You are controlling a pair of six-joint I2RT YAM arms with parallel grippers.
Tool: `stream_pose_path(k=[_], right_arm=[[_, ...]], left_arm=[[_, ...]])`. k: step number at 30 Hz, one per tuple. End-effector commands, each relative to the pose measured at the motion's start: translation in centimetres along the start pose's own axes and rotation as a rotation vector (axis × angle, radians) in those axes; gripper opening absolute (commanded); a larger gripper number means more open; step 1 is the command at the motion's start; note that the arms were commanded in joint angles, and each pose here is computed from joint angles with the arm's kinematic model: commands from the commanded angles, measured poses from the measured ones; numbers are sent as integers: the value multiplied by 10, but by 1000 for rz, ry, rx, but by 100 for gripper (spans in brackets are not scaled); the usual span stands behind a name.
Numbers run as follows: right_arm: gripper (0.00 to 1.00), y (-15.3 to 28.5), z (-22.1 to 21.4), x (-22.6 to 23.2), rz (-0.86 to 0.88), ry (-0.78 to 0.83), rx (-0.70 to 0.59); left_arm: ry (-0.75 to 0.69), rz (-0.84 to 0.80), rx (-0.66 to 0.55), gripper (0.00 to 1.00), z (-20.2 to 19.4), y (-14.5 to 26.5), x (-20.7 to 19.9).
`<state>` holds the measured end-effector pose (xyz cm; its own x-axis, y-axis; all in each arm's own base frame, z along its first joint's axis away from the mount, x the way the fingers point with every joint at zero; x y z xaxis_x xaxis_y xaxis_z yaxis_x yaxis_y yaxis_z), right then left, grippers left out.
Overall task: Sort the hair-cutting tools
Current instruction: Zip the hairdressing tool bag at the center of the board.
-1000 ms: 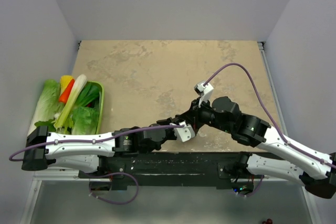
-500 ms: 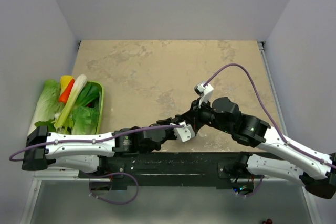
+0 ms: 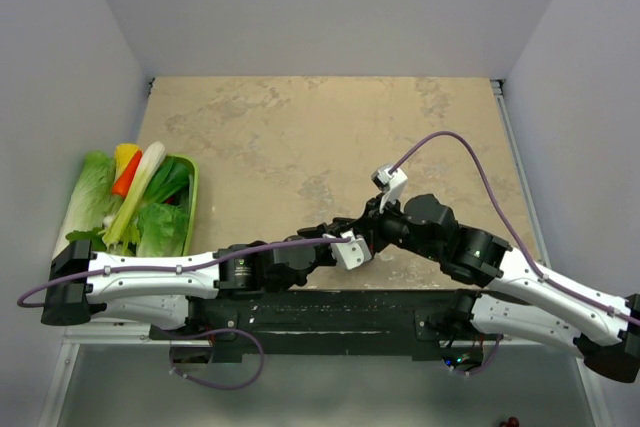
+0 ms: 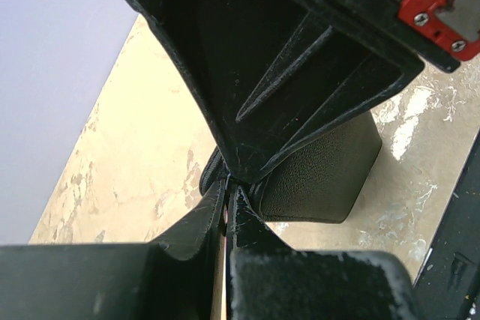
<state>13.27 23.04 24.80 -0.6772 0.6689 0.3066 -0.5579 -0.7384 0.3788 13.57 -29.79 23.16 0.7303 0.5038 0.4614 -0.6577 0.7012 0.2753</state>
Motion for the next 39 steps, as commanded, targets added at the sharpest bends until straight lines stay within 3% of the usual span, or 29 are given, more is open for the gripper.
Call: stream_pose_path(k=[1,7,8,12,13,16,25,30,39], right_arm=[[0,-5,-17,-20,-109,3,27],[0,10,13,-6,-56,13,-35],[5,18,25,0,-29,16,-50],[46,44,51,9,9,45,-106],[63,54,53,8,8,53,-119],[77,70,55,5,-6,46,-124],[84,69,-5,-14,-29,-16,-27],[84,68,-3,-16,-45,-19,-43],[86,25,-20,-21,-83,42,43]], left_arm=[[105,19,-92,0,26,6,10],[109,9,-99,0,28,4,7],[107,9,-99,0,29,4,7],[108,1,-96,0,29,2,5],[108,1,-96,0,29,2,5],[110,6,-87,0,30,4,8],[141,28,-72,0,27,22,21],[148,39,-52,0,22,24,22],[148,42,-17,0,13,22,18]])
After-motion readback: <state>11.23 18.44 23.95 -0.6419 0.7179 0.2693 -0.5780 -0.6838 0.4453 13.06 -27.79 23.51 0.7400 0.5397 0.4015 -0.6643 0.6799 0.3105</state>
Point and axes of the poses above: each gripper's point midway between its finger pads, its own y axis back along the fingers, its own x axis along the line the jaws close on, z = x × y, the point moved 4 cm from there along y, back along the fingers, and after that the axes turned 6 degrees about y, right-handed, at the moved point
